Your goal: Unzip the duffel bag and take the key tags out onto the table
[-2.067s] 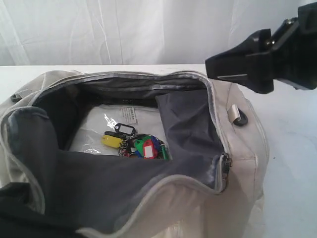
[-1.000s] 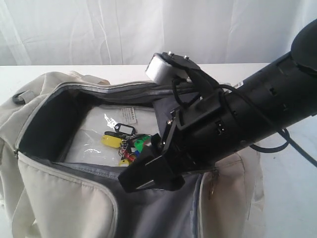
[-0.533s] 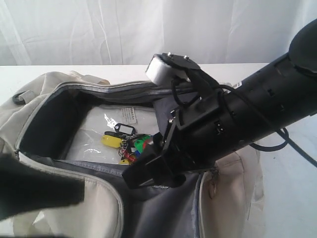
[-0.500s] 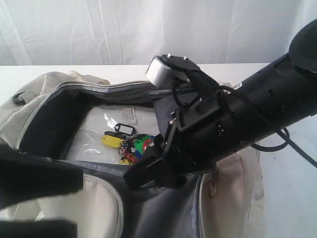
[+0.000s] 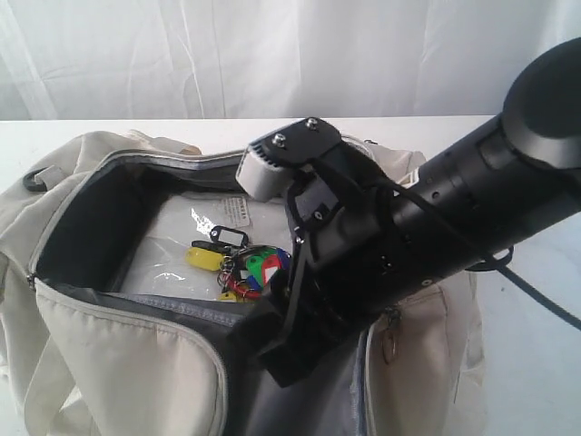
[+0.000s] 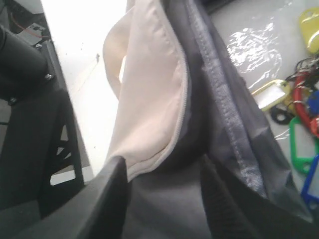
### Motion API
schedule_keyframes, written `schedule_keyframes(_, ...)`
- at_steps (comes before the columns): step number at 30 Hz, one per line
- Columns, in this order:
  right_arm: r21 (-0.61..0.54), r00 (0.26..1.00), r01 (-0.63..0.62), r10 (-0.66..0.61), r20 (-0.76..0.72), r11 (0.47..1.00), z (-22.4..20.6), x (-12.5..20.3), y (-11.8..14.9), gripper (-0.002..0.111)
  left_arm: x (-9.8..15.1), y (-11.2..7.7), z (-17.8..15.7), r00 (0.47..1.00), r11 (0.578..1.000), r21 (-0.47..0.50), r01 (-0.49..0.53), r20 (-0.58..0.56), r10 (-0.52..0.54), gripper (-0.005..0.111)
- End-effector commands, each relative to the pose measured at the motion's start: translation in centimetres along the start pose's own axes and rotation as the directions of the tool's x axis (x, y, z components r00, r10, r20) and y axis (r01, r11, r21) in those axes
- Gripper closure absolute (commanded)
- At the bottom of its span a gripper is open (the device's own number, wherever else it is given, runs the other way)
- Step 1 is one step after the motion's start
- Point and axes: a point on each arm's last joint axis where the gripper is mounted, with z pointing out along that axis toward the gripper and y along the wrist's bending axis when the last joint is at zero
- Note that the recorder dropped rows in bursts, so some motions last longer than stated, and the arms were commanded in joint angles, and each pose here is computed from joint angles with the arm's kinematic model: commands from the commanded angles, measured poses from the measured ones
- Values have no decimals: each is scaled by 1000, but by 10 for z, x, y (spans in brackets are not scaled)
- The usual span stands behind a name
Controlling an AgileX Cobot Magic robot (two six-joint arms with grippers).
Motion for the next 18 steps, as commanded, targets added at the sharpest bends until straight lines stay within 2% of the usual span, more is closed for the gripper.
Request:
schedule_keyframes(1,45,999,31,-31,20,999,5,-1,-2,73,-17,4,-26,989,993,-122,3,147,15,107)
schedule_keyframes(5,47,997,63,-61,-48,997,16,4,-6,77,-23,-1,-45,974,989,-144,-40,216,71,107)
schedule_keyframes(9,52,990,88,-81,-116,995,32,9,-12,82,-18,-3,-57,964,985,-167,-45,250,86,107)
schedule_keyframes(15,36,983,65,-58,-172,997,55,15,-18,85,4,0,-65,960,963,-263,-66,245,133,107)
schedule_keyframes(18,27,980,73,-67,-189,997,64,16,-16,85,17,5,-65,965,948,-317,-42,232,121,107)
